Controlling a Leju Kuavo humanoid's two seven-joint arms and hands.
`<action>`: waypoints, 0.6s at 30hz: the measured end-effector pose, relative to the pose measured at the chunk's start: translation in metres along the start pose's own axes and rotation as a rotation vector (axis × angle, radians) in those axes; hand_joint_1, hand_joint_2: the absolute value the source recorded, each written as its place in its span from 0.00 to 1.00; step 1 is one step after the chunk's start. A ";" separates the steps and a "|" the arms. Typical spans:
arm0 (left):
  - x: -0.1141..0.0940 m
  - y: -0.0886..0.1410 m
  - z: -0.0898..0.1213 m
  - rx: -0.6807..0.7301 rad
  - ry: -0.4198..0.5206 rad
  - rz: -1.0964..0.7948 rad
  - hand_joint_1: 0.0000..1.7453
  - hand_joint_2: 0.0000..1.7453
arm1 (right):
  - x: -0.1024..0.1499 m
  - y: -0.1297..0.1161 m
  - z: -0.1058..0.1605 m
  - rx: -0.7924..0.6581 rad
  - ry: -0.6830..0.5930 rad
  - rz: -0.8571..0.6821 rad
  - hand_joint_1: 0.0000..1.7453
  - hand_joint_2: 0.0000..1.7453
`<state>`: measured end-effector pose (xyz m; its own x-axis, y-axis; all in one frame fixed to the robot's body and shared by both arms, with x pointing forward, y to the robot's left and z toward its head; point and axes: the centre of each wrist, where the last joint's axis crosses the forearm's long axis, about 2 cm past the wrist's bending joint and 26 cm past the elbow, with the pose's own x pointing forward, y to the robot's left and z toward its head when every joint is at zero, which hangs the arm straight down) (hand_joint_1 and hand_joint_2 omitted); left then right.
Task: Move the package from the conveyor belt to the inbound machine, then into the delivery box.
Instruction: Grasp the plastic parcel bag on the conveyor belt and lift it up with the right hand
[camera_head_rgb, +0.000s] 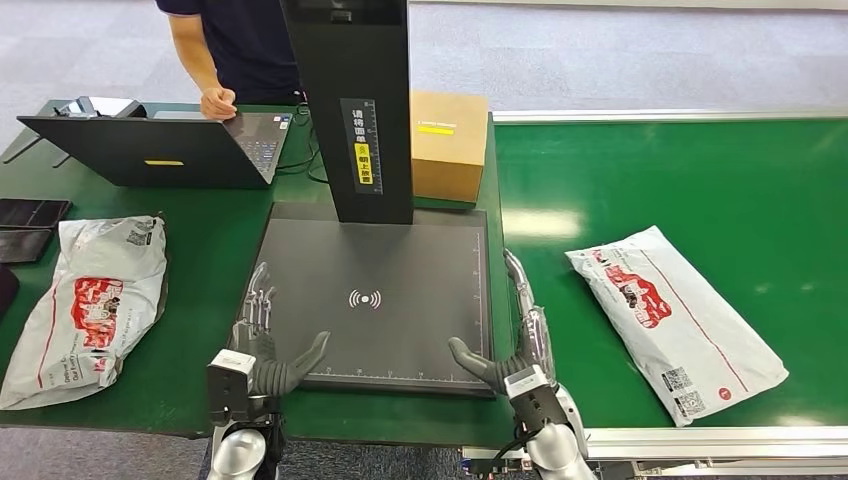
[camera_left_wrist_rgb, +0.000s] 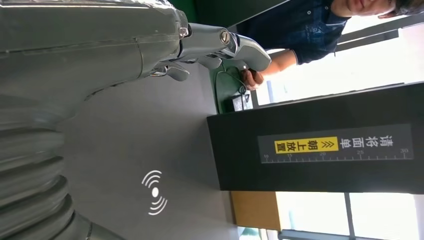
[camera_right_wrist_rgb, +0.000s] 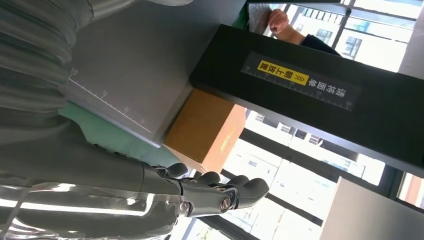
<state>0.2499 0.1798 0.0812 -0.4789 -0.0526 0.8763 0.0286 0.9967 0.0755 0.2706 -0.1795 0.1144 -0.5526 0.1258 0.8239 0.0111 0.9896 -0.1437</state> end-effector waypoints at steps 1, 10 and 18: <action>0.000 0.000 -0.001 -0.001 -0.001 0.002 0.00 1.00 | 0.001 -0.001 0.000 -0.005 -0.001 0.005 0.00 1.00; 0.001 -0.001 -0.010 -0.009 -0.017 0.006 0.00 1.00 | 0.008 -0.020 -0.002 -0.082 0.001 0.116 0.00 1.00; 0.000 -0.001 -0.018 -0.018 -0.029 0.016 0.00 1.00 | 0.011 -0.051 0.001 -0.204 0.050 0.289 0.00 1.00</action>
<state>0.2662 0.1774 0.0895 -0.5037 -0.0350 0.8632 0.0524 0.9961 0.0710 0.2629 -0.2290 0.1305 -0.4610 0.4008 0.7917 0.3303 0.9056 -0.2661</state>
